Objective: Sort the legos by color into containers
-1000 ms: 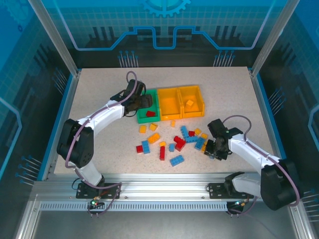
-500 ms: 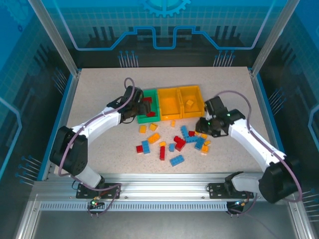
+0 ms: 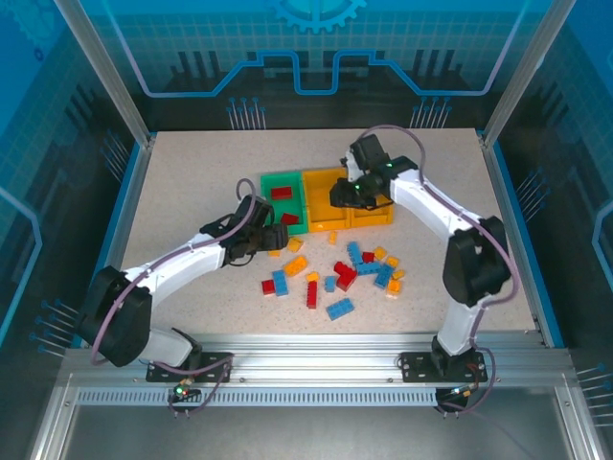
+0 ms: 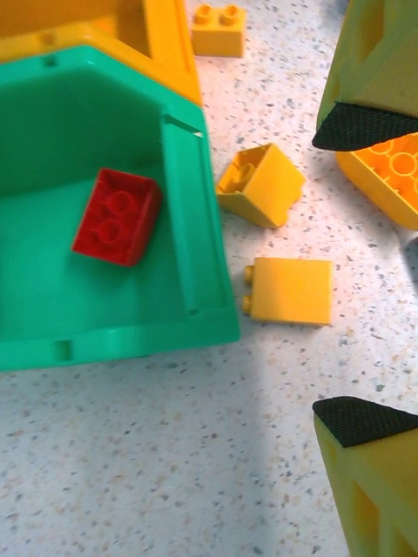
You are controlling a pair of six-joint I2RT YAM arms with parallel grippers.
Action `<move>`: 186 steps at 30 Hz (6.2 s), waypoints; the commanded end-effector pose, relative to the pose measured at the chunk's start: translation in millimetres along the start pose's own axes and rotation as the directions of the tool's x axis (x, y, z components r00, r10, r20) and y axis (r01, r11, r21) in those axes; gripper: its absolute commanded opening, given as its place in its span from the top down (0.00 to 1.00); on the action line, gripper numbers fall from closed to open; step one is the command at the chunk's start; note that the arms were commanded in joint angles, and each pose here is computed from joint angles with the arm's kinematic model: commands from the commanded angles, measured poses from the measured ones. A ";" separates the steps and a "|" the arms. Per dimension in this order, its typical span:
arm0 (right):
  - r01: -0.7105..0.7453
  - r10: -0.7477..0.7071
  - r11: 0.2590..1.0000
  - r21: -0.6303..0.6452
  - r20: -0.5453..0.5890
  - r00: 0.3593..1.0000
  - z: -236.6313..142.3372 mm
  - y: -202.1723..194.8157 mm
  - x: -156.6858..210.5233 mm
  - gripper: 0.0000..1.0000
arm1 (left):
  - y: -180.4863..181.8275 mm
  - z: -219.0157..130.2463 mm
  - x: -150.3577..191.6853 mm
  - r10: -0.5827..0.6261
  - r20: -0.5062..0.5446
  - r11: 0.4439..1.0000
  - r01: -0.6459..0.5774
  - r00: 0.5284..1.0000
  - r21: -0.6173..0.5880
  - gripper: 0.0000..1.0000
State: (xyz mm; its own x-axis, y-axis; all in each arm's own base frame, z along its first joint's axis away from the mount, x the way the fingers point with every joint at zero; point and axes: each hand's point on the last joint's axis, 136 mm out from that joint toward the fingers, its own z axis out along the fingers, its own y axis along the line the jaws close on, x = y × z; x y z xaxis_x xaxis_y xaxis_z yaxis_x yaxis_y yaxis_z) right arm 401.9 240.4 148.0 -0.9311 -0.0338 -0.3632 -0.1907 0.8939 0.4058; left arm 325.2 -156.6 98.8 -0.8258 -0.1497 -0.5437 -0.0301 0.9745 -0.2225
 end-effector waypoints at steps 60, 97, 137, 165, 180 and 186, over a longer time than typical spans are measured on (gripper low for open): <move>-0.282 0.243 0.901 0.331 0.155 0.958 -66.8 -181.5 38.4 0.27 | -61.7 -1.3 -34.4 0.032 0.018 0.997 -0.034 0.999 0.076 0.62; -0.434 0.453 0.845 0.313 0.011 0.891 -54.2 -142.8 170.3 0.28 | -264.3 87.2 -122.5 0.108 0.024 0.871 -0.107 0.994 0.479 0.37; -0.255 0.337 0.849 0.462 -0.104 0.936 -26.3 -141.5 235.6 0.41 | -138.2 7.5 -23.8 0.041 0.017 0.924 -0.044 0.999 0.381 0.17; -0.253 0.339 0.849 0.464 -0.111 0.934 -27.7 -151.0 248.2 0.43 | -121.0 10.1 -8.2 0.024 -0.008 0.940 -0.020 1.000 0.341 0.16; -0.217 0.311 0.846 0.487 -0.120 0.943 -17.3 -153.2 231.9 0.61 | -113.2 13.0 -0.3 0.017 -0.022 0.947 -0.009 1.000 0.322 0.16; -0.208 0.255 0.890 0.405 -0.066 0.965 -33.4 -134.6 217.3 0.75 | -103.0 11.8 2.8 0.009 -0.017 0.958 -0.004 1.000 0.288 0.15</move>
State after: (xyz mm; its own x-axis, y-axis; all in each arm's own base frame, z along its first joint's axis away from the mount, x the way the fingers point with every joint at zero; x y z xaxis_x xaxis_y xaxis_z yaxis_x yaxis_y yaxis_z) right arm 205.7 90.2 21.7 -0.9750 0.1777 -0.1330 0.1741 0.9840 0.0387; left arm 336.9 -267.7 104.3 -0.8459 -0.1118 -0.5215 0.1622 0.8776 -0.4512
